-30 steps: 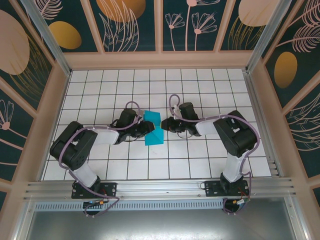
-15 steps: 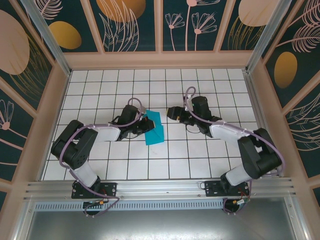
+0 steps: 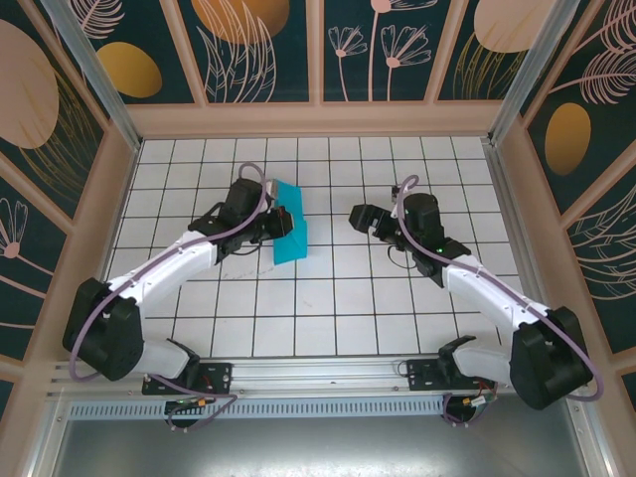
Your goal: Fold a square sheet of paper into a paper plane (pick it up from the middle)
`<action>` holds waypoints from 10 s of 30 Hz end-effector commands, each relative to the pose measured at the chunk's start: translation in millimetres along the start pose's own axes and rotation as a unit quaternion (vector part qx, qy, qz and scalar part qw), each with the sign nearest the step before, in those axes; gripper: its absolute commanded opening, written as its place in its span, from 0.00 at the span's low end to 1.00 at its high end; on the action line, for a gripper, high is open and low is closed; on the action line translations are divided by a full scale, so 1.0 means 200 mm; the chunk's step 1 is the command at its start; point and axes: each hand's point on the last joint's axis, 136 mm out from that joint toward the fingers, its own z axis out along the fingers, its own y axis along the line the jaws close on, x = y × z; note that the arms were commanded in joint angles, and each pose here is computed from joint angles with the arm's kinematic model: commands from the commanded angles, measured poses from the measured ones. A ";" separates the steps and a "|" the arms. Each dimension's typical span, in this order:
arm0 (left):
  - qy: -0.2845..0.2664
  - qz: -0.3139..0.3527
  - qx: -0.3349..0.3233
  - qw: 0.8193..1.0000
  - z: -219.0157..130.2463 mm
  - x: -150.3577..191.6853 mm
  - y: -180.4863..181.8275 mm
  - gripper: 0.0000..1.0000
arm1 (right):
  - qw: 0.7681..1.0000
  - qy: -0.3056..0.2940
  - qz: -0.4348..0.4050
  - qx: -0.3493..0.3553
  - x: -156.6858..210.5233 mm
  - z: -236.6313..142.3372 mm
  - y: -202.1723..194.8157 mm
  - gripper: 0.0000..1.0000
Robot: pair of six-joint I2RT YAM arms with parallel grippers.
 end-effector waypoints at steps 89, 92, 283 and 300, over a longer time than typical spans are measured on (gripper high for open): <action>0.081 -0.194 -0.134 0.968 0.51 0.42 0.61 0.56 | 0.992 0.097 0.055 0.059 0.23 0.20 -0.20 0.91; 0.095 -0.209 -0.102 0.968 0.54 0.48 0.48 0.56 | 0.992 0.110 0.051 0.044 0.27 0.21 -0.17 0.91; 0.097 -0.015 -0.151 0.984 0.66 0.40 0.27 0.06 | 0.956 0.244 0.161 -0.039 0.78 0.46 -0.03 0.02; 0.122 -0.016 -0.158 0.980 0.70 0.49 0.32 0.01 | 0.954 0.259 0.148 -0.036 0.80 0.52 -0.04 0.02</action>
